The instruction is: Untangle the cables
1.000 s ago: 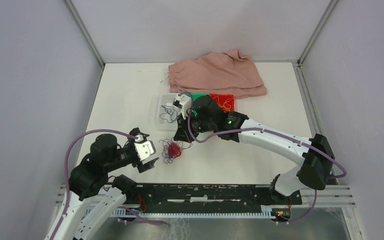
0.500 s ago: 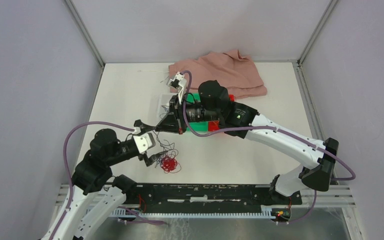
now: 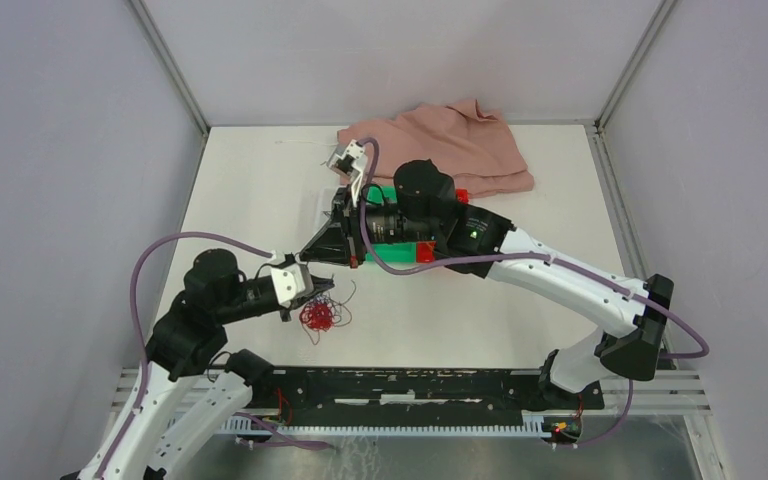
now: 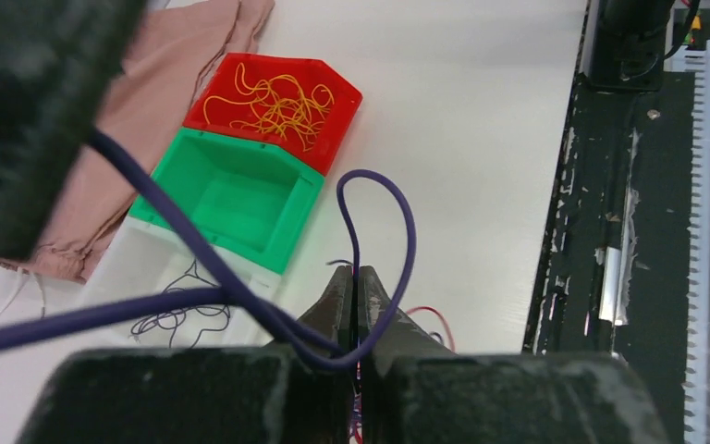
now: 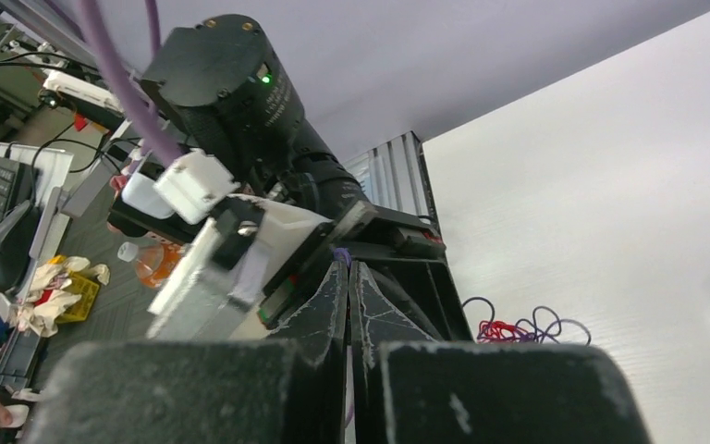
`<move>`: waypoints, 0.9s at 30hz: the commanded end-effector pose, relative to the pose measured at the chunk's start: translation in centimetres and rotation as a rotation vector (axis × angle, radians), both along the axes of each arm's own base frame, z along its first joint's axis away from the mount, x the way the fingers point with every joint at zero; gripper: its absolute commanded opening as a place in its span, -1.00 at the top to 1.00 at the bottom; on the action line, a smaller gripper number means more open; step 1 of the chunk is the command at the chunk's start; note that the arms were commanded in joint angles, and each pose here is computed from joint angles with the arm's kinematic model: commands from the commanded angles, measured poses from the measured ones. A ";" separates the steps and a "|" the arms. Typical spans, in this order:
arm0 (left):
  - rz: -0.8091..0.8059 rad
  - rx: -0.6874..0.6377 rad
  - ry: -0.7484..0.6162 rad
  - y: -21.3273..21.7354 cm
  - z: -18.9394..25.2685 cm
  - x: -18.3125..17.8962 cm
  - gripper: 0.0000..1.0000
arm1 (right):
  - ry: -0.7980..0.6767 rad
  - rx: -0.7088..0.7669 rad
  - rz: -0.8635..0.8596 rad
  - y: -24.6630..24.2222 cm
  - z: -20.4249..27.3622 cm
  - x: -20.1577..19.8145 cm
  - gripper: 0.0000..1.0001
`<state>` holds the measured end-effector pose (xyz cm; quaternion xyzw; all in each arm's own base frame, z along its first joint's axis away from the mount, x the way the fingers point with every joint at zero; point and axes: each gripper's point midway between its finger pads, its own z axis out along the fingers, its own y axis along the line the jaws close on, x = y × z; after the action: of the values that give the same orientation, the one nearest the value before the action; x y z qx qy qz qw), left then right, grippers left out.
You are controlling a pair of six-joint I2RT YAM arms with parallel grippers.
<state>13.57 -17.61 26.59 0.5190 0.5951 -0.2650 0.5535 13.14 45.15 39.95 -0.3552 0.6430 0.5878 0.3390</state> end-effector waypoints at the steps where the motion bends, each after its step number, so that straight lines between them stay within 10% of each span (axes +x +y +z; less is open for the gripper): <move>1: -0.041 -0.034 -0.029 -0.3 2.7 -0.8 0.94 | -0.046 0.048 -0.048 -0.4 0.9 0.6 0.96; 11: -0.027 -0.028 -0.052 0.1 4.5 -0.9 0.94 | -0.052 -0.019 -0.363 -6.1 -4.1 4.4 -0.50; 27: 0.004 -0.069 -0.040 -0.2 6.5 -0.1 0.94 | -0.198 0.042 -0.272 -3.6 -9.1 2.5 -0.72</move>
<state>13.25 -17.64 30.50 0.5202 0.5876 -0.2683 0.5588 15.50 39.37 26.99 -0.2994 0.6953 0.4888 0.4336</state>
